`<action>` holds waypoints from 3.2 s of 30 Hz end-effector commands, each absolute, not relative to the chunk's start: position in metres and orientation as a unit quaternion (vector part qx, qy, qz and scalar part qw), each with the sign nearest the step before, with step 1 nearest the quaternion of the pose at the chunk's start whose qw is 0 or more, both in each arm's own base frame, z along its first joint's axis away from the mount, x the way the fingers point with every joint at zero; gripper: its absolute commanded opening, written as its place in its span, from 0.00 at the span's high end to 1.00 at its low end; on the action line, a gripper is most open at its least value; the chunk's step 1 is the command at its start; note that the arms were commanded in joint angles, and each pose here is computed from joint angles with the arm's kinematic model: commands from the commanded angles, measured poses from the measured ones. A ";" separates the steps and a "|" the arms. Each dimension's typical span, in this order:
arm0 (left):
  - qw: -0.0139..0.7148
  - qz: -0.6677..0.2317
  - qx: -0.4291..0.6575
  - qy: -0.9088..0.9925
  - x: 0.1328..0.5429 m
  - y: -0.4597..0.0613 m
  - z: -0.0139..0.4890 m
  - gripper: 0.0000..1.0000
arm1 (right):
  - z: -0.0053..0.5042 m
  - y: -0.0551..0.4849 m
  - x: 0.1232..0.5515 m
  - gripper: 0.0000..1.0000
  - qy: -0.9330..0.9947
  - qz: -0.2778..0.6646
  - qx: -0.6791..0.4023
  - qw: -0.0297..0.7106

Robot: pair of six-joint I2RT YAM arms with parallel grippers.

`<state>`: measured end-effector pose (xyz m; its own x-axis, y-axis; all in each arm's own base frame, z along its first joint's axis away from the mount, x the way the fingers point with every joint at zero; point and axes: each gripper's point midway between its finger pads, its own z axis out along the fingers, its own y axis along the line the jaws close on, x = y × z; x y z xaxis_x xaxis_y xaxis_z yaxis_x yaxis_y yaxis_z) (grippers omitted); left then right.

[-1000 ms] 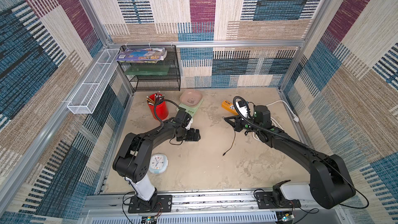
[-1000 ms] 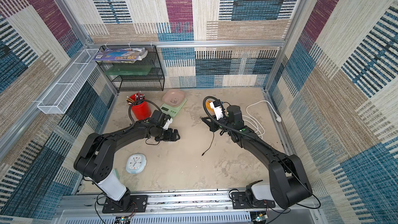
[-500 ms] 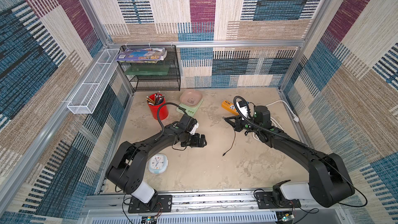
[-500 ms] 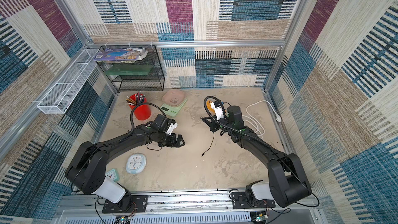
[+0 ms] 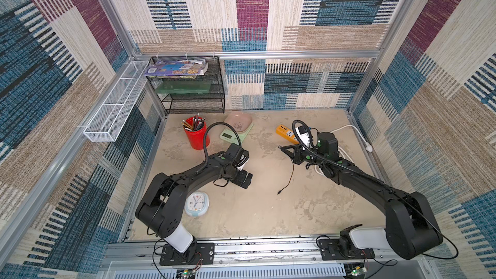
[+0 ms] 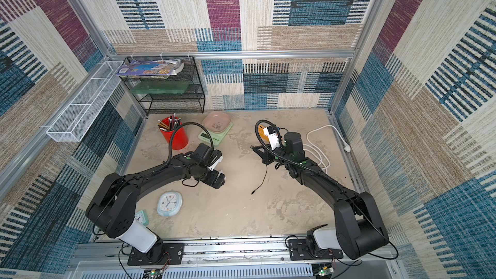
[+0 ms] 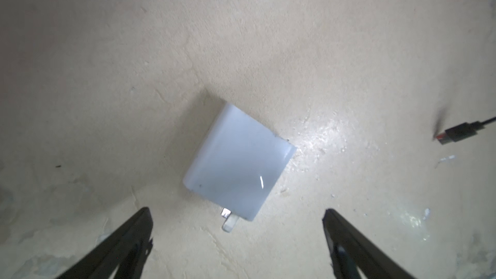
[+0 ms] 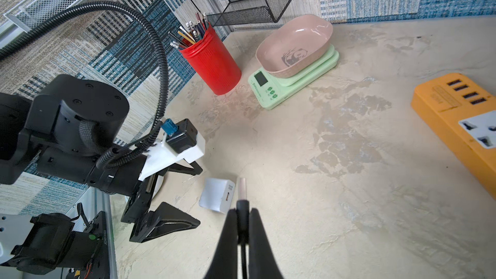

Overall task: Charge the electronic scale
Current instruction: Adjust the plug at the center of the board, then pick up the plug from the center of the board, then insert the charging cable into the plug.

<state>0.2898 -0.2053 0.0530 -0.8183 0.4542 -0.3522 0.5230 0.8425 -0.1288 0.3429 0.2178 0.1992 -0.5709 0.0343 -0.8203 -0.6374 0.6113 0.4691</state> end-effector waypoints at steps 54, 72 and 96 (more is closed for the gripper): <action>0.421 -0.129 0.490 0.753 0.297 -0.275 0.184 0.71 | 0.262 0.249 0.266 1.00 0.752 0.468 -0.293 0.361; 0.585 -0.029 0.568 0.578 0.275 -0.253 0.235 0.75 | 0.264 0.291 0.240 1.00 0.783 0.436 -0.348 0.275; 0.565 -0.040 0.586 0.580 0.267 -0.254 0.230 0.77 | 0.257 0.298 0.255 1.00 0.805 0.409 -0.356 0.238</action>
<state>0.2679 -0.2506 0.2236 0.2935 0.6455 -0.7051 0.7309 0.3238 0.6007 0.2558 0.2964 0.2514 -0.6318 -0.3859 -0.6722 -0.7679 0.4298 0.4750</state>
